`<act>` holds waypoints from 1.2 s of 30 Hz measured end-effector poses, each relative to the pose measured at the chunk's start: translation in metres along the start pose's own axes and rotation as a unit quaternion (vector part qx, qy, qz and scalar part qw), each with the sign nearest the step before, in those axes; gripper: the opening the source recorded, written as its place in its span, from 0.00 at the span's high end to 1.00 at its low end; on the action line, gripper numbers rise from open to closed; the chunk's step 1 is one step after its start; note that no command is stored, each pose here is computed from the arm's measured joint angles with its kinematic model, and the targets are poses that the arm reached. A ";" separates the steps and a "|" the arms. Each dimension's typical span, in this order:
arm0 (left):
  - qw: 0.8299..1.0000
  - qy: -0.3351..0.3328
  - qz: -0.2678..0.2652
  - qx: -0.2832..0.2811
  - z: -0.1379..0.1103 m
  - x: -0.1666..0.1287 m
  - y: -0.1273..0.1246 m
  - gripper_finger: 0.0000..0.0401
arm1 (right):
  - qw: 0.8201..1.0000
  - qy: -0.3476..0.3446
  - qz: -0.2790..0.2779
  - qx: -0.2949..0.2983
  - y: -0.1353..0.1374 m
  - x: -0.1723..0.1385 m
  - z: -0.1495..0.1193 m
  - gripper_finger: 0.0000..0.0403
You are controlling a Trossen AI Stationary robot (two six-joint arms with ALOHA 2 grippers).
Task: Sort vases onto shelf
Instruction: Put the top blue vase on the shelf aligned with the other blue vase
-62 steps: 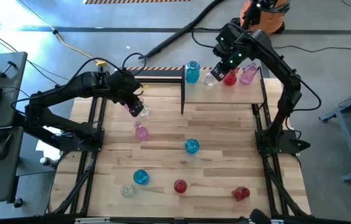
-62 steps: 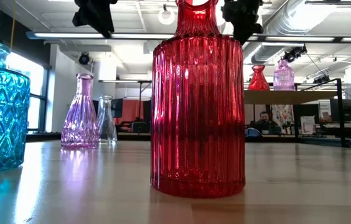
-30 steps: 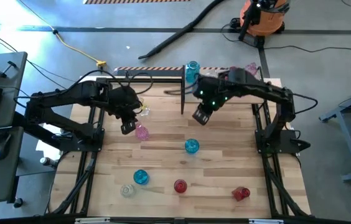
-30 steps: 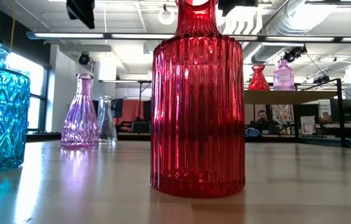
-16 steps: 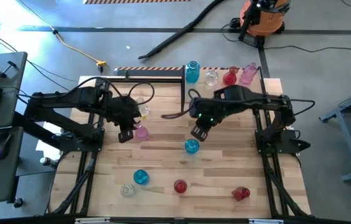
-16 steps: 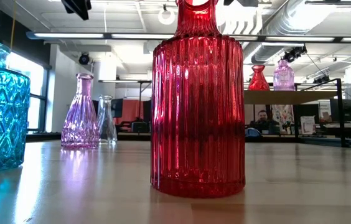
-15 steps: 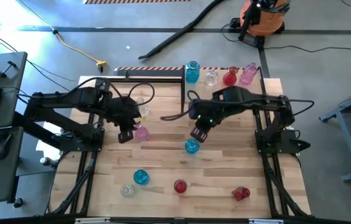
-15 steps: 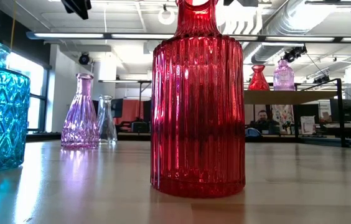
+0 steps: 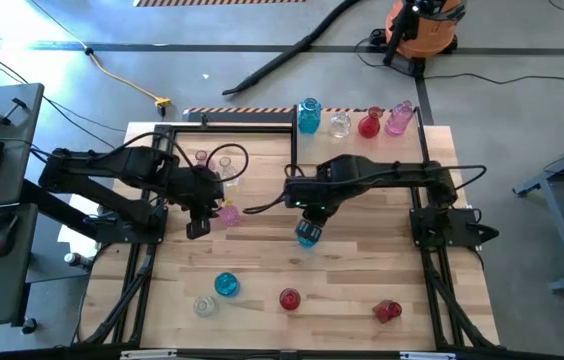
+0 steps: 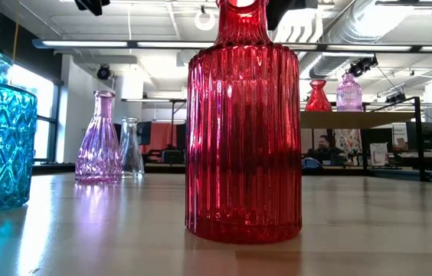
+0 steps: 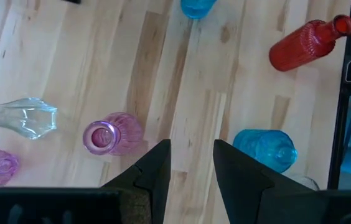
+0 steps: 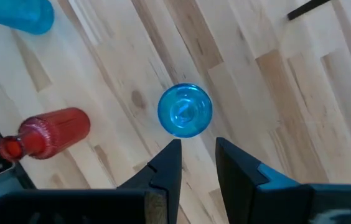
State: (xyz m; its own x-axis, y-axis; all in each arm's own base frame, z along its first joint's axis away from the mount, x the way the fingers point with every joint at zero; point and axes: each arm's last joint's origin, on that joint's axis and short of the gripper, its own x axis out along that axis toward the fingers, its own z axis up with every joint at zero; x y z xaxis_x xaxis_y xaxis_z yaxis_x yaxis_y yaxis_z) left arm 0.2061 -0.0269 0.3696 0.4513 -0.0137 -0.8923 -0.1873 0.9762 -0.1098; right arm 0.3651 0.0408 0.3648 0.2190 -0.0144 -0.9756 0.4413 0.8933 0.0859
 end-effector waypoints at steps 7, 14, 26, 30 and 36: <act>1.000 -0.001 0.002 0.000 -0.002 0.000 -0.005 0.72 | 0.999 0.033 -0.010 -0.025 0.009 0.027 0.007 0.80; 1.000 0.001 -0.004 0.011 -0.004 -0.001 -0.010 0.72 | 0.997 0.066 -0.021 0.037 0.016 0.054 0.014 0.80; 1.000 0.002 -0.010 0.026 -0.007 -0.001 -0.016 0.72 | 0.993 0.078 -0.038 0.075 0.021 0.069 0.016 0.80; 0.999 0.003 -0.011 0.030 -0.007 -0.001 -0.018 0.72 | 0.994 0.071 -0.047 0.068 0.020 0.069 0.016 0.80; 0.999 0.003 -0.011 0.031 -0.007 -0.001 -0.018 0.72 | 0.995 0.072 -0.046 0.051 0.020 0.069 0.016 0.80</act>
State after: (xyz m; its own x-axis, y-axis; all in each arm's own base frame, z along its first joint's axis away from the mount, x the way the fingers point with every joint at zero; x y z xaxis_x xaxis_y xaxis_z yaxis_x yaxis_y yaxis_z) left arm 0.2024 -0.0461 0.3695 0.4497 -0.0373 -0.8924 -0.1229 0.9870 -0.1032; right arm 0.4032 0.0507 0.3025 0.0510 -0.0229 -0.9984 0.5407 0.8412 0.0084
